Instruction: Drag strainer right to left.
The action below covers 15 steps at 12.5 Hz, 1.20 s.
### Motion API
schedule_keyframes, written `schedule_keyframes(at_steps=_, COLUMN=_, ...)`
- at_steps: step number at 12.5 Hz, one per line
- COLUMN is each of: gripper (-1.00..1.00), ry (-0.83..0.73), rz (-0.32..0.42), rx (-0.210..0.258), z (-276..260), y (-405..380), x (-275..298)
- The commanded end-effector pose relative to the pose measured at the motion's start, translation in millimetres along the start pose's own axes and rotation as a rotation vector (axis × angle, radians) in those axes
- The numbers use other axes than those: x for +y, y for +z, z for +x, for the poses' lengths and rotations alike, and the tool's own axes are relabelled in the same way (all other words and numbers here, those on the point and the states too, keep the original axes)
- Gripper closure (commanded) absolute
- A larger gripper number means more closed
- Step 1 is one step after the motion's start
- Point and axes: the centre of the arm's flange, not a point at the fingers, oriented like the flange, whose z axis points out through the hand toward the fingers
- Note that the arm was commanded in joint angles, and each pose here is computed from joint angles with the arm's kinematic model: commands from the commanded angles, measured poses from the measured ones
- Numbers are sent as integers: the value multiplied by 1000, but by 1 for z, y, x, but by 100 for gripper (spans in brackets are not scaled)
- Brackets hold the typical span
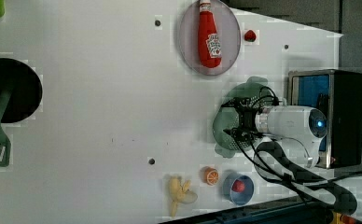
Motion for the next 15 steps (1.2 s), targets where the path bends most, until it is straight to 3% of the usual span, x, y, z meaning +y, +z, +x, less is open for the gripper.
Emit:
schedule_keyframes(at_steps=1, gripper=-100, ry=-30, rz=6, rx=-14, z=-53, y=-10, x=3)
schedule_keyframes(at_steps=10, gripper=-100, ry=47, rz=-58, rx=1, z=-128, y=-12, x=-11)
schedule_keyframes(at_steps=15, gripper=-100, ry=85, rz=-36, rx=-14, z=-190, y=-10, x=-22)
